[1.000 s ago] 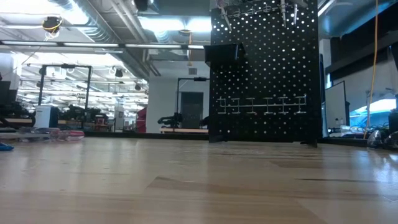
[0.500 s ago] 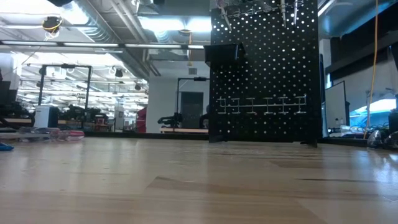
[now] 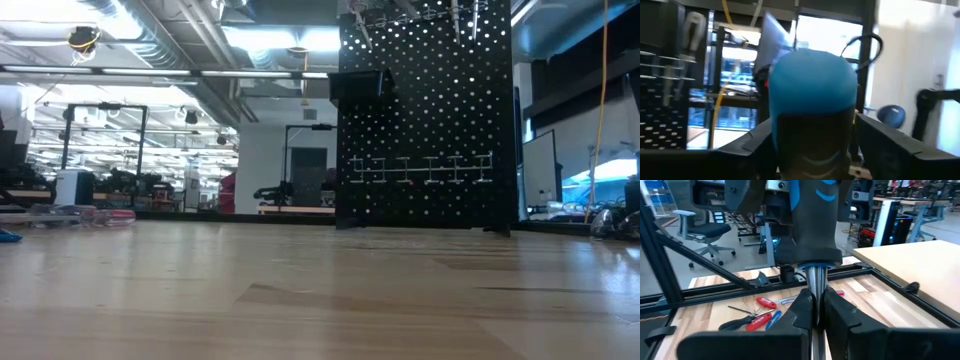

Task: Hang tools onto peg board
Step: Hang the bottom blue screwdriver on the black pegboard

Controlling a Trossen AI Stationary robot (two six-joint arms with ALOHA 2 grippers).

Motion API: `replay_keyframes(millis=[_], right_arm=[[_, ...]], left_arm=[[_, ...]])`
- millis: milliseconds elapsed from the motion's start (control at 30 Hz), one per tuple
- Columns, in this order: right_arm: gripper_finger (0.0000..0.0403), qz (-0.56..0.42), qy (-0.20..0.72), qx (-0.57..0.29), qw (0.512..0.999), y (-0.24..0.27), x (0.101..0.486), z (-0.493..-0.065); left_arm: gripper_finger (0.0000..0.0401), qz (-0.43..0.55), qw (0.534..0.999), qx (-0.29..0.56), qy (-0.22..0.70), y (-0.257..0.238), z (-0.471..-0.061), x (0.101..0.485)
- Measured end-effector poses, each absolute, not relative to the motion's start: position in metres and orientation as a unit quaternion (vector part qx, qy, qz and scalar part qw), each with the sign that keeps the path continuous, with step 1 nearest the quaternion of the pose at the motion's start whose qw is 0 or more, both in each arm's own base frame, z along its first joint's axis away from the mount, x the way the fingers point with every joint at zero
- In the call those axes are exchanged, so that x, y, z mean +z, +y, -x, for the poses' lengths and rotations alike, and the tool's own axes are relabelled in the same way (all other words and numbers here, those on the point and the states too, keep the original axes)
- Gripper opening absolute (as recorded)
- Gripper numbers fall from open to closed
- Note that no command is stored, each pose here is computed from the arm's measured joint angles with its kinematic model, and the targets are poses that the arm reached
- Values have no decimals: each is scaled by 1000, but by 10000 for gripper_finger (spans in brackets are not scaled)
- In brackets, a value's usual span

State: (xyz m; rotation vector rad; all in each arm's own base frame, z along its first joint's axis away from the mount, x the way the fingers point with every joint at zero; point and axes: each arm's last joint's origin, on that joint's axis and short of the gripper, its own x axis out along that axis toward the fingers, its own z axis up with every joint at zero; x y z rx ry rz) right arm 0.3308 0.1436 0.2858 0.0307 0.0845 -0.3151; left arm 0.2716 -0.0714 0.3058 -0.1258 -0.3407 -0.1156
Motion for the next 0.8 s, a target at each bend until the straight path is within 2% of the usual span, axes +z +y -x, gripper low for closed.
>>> replay_keyframes(millis=[267, 400, 533, 667, 800], right_arm=[[30, -11, 43, -174, 984, 142, 286, -331], [31, -7, 44, -173, 984, 142, 285, -331], [35, -7, 43, -168, 985, 142, 286, -331], [59, -13, 41, -170, 984, 142, 286, -331], [103, -5, 42, -179, 983, 142, 286, -330]], left_arm=[[182, 46, 987, 35, -151, -72, -263, 311], [148, 39, 987, 40, -151, -74, -262, 311], [144, 35, 987, 40, -151, -74, -262, 312], [144, 14, 991, 43, -129, -76, -268, 326], [143, -8, 995, 50, -89, -76, -278, 346]])
